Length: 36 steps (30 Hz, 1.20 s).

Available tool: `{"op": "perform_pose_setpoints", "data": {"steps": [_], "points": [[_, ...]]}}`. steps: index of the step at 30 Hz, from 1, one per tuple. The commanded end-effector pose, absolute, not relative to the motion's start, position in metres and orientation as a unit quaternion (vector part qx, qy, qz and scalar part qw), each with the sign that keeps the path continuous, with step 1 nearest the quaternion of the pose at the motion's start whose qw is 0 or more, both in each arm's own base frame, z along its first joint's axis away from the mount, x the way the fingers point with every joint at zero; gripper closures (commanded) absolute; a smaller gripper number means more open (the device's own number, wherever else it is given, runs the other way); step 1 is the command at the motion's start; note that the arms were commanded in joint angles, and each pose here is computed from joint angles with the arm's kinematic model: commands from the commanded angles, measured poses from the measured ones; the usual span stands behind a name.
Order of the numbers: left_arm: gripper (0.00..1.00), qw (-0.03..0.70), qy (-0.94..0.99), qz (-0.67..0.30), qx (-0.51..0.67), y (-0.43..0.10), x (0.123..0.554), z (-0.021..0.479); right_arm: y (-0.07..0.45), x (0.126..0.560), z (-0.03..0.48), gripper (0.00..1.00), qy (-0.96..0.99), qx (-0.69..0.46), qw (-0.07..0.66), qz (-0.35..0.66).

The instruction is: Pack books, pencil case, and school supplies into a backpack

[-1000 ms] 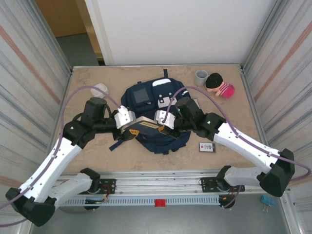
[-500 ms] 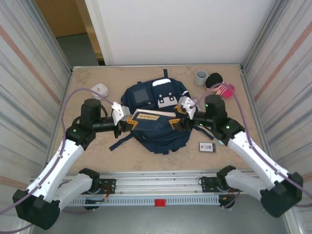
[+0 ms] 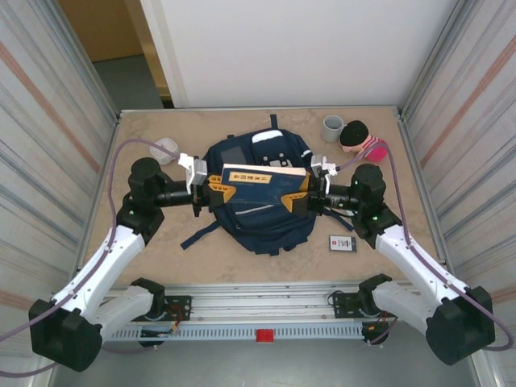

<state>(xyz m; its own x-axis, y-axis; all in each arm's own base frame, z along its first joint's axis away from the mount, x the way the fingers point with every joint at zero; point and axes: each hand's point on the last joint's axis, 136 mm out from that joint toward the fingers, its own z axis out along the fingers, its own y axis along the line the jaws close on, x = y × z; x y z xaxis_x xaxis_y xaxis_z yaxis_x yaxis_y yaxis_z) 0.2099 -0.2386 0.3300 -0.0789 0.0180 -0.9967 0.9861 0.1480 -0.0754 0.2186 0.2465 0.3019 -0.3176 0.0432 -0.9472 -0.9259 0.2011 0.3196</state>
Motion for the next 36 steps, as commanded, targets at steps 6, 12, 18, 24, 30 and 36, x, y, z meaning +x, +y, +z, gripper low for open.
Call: {"op": "perform_pose_setpoints", "data": {"steps": [6, 12, 18, 24, 30, 36], "points": [[0.59, 0.536, 0.564, -0.457, 0.431, -0.242, 0.222, 0.339, 0.239, 0.228, 0.327, 1.0, 0.602, -0.336, 0.474, 0.547], [0.26, 0.525, 0.686, -0.27, 0.425, -0.24, 0.261, 0.278, 0.179, 0.274, 0.315, 1.0, 0.673, -0.17, 0.531, 0.486], [0.17, 0.463, 0.715, -0.16, 0.499, -0.272, 0.268, 0.22, 0.117, 0.305, 0.275, 1.0, 0.77, 0.029, 0.486, 0.413], [0.14, 0.402, 0.743, -0.111, 0.523, -0.308, 0.29, 0.162, 0.084, 0.309, 0.245, 1.0, 0.804, 0.145, 0.452, 0.358], [0.11, 0.369, 0.757, -0.104, 0.529, -0.329, 0.305, 0.126, 0.085, 0.305, 0.237, 1.0, 0.811, 0.149, 0.439, 0.357], [0.08, 0.345, 0.744, -0.129, 0.557, -0.353, 0.301, 0.108, 0.084, 0.302, 0.234, 1.0, 0.814, 0.154, 0.432, 0.355]]}}
